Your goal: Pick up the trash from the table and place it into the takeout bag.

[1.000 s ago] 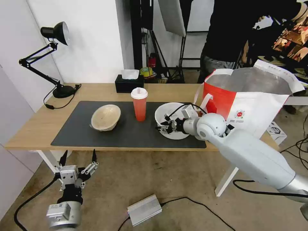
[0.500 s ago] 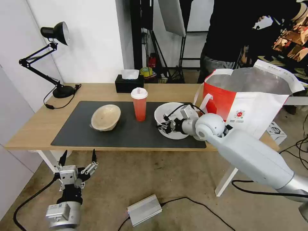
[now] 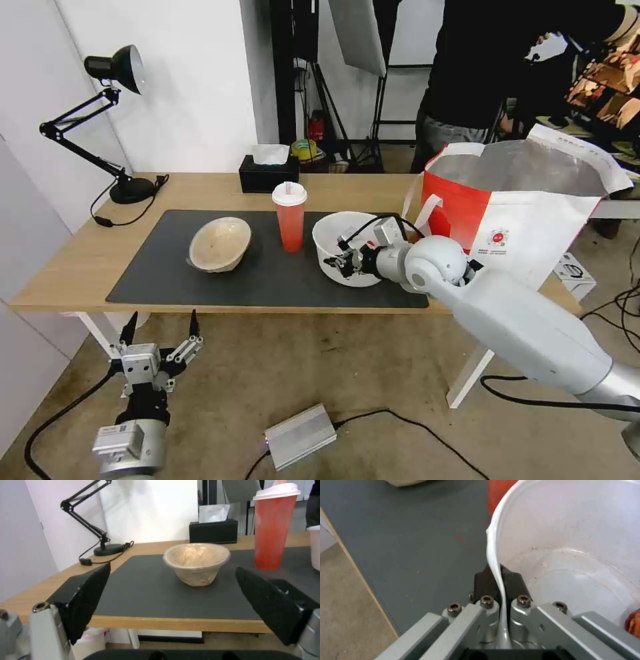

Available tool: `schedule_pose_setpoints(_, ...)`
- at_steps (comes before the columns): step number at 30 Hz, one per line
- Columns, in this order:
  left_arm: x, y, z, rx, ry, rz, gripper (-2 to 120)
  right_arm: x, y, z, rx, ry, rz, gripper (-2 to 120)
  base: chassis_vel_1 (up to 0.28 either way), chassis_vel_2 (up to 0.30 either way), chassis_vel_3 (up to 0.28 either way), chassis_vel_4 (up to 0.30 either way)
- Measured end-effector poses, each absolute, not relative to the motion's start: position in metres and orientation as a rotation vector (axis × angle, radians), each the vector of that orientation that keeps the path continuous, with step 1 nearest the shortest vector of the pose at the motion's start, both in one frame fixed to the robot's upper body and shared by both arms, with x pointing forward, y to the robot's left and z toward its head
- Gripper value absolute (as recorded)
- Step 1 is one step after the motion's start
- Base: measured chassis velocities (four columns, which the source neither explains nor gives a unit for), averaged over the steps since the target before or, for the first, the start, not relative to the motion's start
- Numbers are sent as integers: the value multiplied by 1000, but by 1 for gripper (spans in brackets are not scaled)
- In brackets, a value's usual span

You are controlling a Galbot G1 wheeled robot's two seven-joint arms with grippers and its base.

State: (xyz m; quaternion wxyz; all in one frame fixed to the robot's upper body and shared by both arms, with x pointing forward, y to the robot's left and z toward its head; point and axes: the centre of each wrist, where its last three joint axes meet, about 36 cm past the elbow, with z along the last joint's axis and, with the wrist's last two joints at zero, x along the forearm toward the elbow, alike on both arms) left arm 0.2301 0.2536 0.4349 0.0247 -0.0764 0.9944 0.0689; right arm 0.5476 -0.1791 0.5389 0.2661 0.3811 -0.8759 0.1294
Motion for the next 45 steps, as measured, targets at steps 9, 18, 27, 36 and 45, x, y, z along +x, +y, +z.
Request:
schedule_pose_setpoints(9,230,254,435,-236,3076,213,100,541,-184,544,1014,-2380,351,0,0,0,0,0)
schedule_pose_setpoints(18,230,253,434,-234,3078,211,100,533,-190,552,1006,-2400,403,0,0,0,0,0)
schedule_pose_setpoints(27,230,252,434,-229,3080,207,100,526,-197,566,1025,-2419,519,0,0,0,0,0)
schedule_pose_setpoints(36,232,250,432,-221,3082,203,100,517,-191,581,1084,-2424,599,0,0,0,0,0)
schedule_pose_setpoints(45,232,250,432,-221,3083,204,100,508,-176,586,1148,-2415,621,0,0,0,0,0)
